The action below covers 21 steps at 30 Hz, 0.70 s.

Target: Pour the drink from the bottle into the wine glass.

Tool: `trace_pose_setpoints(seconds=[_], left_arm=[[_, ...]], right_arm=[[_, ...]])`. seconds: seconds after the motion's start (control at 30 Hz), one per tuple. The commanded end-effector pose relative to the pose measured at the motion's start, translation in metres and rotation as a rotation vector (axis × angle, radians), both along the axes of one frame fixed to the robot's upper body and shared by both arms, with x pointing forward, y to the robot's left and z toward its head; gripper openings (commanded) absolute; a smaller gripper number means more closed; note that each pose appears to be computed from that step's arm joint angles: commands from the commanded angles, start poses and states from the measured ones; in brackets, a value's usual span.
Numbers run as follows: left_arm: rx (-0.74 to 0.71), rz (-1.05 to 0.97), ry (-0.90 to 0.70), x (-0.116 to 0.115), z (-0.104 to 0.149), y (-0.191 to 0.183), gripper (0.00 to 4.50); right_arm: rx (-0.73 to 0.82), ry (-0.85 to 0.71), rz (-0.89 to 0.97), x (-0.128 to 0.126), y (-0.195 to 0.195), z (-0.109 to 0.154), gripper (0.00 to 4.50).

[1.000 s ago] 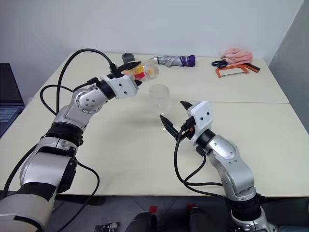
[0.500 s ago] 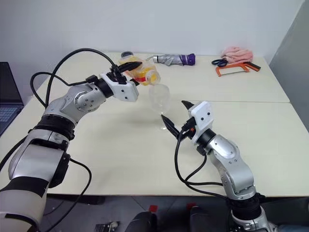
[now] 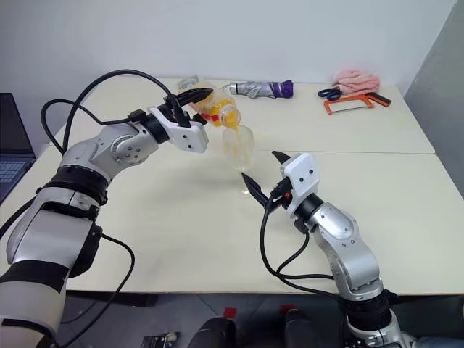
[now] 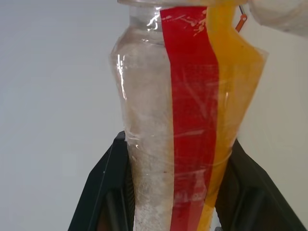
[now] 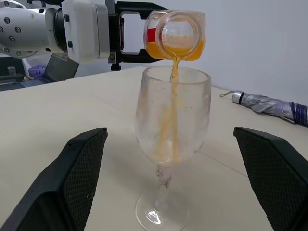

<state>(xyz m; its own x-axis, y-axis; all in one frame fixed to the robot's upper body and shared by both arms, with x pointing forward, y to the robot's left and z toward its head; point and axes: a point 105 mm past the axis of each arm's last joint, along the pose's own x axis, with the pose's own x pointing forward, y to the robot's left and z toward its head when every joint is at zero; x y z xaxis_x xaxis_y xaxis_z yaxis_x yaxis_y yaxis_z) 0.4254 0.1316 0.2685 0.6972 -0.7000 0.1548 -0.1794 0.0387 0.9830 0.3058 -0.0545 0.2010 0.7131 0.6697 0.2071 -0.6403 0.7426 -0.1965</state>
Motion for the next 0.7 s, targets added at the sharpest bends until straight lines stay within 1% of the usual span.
trace_pose_setpoints(seconds=[0.03,0.27,0.7], left_arm=[[-0.023,-0.010,-0.097,-0.0044,0.0323,0.0013,1.69],[-0.012,-0.004,-0.115,-0.0046,0.0359,0.0034,1.69],[0.002,0.007,-0.127,-0.0031,0.0378,0.0052,1.69]], right_arm=[[0.022,-0.046,0.010,-0.0054,0.0001,0.0103,4.50],[0.032,-0.036,0.006,-0.0076,-0.0034,0.0066,4.50],[0.084,-0.050,0.025,-0.0132,0.0000,0.0095,4.50]])
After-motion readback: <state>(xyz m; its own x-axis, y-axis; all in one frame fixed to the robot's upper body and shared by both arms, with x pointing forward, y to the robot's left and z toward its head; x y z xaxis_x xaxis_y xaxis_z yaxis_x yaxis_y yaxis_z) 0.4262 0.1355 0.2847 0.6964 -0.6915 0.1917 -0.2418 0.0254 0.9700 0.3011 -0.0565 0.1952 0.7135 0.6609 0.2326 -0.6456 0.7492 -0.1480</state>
